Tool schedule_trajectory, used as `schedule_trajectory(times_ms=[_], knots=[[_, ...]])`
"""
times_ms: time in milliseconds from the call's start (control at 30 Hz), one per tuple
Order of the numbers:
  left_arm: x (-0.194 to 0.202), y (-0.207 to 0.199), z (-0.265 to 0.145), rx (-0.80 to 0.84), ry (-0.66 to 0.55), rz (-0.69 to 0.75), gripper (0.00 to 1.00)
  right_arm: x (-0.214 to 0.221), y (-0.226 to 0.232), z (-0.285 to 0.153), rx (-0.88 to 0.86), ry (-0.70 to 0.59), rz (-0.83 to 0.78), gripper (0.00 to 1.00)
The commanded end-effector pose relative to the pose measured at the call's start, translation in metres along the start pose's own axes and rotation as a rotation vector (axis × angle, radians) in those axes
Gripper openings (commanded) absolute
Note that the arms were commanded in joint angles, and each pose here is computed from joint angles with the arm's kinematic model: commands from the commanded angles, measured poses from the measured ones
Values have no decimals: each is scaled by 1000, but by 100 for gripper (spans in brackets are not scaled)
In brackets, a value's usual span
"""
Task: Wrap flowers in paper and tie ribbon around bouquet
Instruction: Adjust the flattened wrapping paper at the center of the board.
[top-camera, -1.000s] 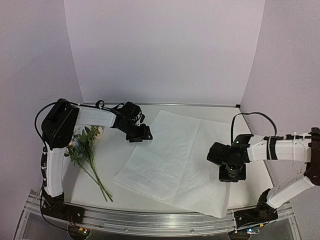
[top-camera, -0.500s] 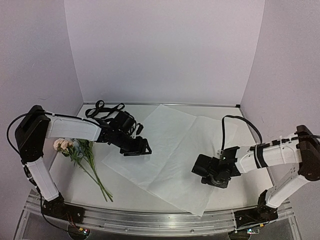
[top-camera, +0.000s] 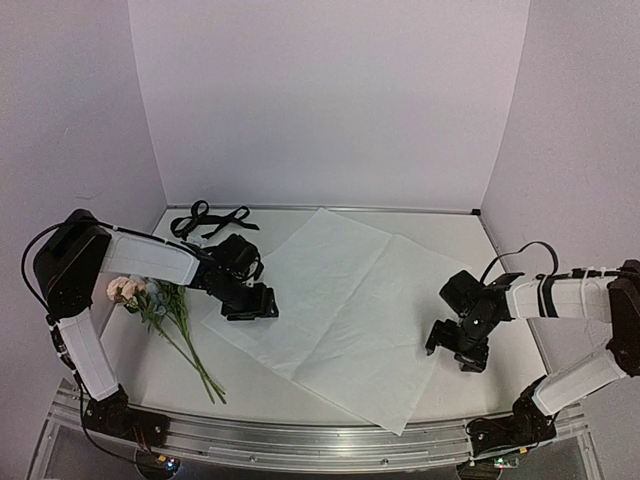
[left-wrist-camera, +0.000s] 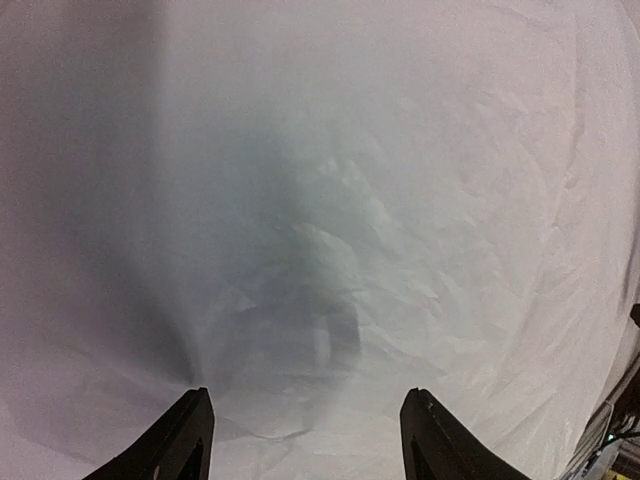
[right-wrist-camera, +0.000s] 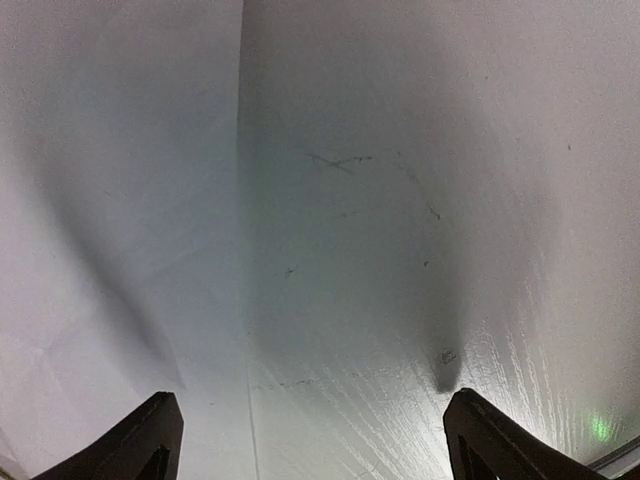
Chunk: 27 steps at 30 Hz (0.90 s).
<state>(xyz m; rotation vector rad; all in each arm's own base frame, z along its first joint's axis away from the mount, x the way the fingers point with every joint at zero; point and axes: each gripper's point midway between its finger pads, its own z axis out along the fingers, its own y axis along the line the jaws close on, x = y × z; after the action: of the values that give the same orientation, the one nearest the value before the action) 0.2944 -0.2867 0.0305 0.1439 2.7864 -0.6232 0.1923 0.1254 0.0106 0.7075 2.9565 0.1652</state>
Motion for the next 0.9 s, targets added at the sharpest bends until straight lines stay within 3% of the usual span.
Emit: schedule_trajectory(times_ms=[0,100,267,600,867], knots=[[-7,34,12,-81,12,-5,66,-10,27,-13,-104,32,-81,81],[-15,45,17,-97,21,-6,66,-14,45,-23,-149,38,-132,63],[-38,58,21,-110,8,-3,66,-24,70,-35,-190,37,-224,50],[-74,47,20,-89,-24,40,67,-40,117,-24,-240,69,-288,42],[-91,39,15,-82,-39,57,67,-21,108,6,-147,46,-337,38]])
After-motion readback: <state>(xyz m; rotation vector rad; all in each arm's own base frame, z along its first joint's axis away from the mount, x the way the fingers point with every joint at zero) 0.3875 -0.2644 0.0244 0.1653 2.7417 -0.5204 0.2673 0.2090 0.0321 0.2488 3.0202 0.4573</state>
